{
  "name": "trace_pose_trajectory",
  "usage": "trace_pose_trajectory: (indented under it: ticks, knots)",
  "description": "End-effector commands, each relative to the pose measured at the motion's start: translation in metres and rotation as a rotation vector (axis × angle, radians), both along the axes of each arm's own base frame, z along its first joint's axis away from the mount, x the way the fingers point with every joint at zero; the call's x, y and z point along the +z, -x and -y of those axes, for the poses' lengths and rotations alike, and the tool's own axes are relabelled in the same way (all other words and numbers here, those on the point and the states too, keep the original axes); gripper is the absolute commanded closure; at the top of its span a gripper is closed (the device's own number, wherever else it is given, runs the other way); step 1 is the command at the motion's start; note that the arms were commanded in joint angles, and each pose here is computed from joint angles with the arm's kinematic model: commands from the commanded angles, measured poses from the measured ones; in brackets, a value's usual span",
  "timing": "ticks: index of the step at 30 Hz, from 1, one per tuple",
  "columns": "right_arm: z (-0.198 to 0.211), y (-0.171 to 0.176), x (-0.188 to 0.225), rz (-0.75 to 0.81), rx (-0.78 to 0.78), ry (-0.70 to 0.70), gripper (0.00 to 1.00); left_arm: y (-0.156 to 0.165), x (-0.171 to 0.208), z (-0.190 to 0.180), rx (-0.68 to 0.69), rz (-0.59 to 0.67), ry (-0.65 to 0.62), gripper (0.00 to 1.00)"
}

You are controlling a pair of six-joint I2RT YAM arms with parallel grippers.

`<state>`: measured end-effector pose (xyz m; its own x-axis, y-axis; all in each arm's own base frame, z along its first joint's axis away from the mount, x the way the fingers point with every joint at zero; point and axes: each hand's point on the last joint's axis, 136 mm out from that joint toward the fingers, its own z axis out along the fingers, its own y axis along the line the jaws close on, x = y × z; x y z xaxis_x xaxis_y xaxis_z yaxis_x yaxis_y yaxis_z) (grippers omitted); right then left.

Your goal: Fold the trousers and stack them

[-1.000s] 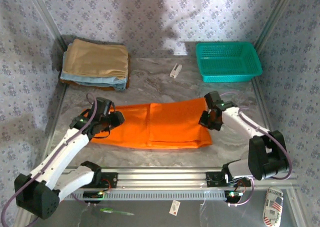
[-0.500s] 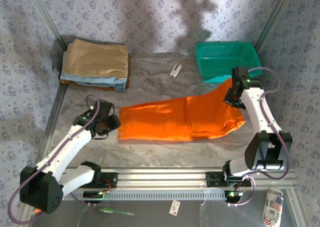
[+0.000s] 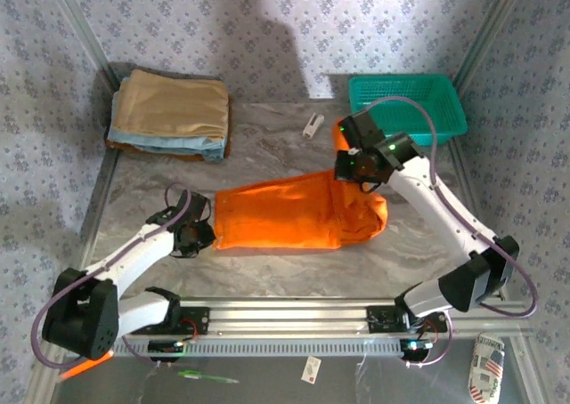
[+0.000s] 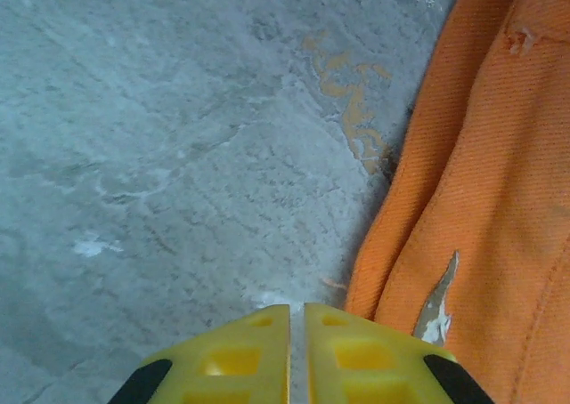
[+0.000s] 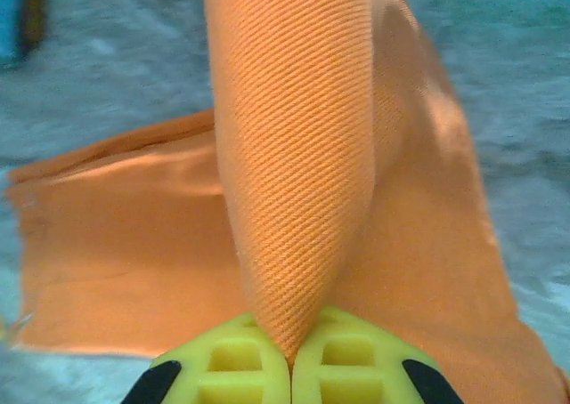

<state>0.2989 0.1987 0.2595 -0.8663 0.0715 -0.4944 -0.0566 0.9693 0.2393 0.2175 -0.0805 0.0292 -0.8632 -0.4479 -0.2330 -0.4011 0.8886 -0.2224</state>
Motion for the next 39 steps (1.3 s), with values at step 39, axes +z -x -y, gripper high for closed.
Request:
trace_pose_trajectory:
  ticks: [39]
  knots:
    - [-0.294,0.028,-0.083,-0.187,0.035,-0.408,1.00,-0.003,-0.021,0.026,-0.070,0.009,0.129,1.00]
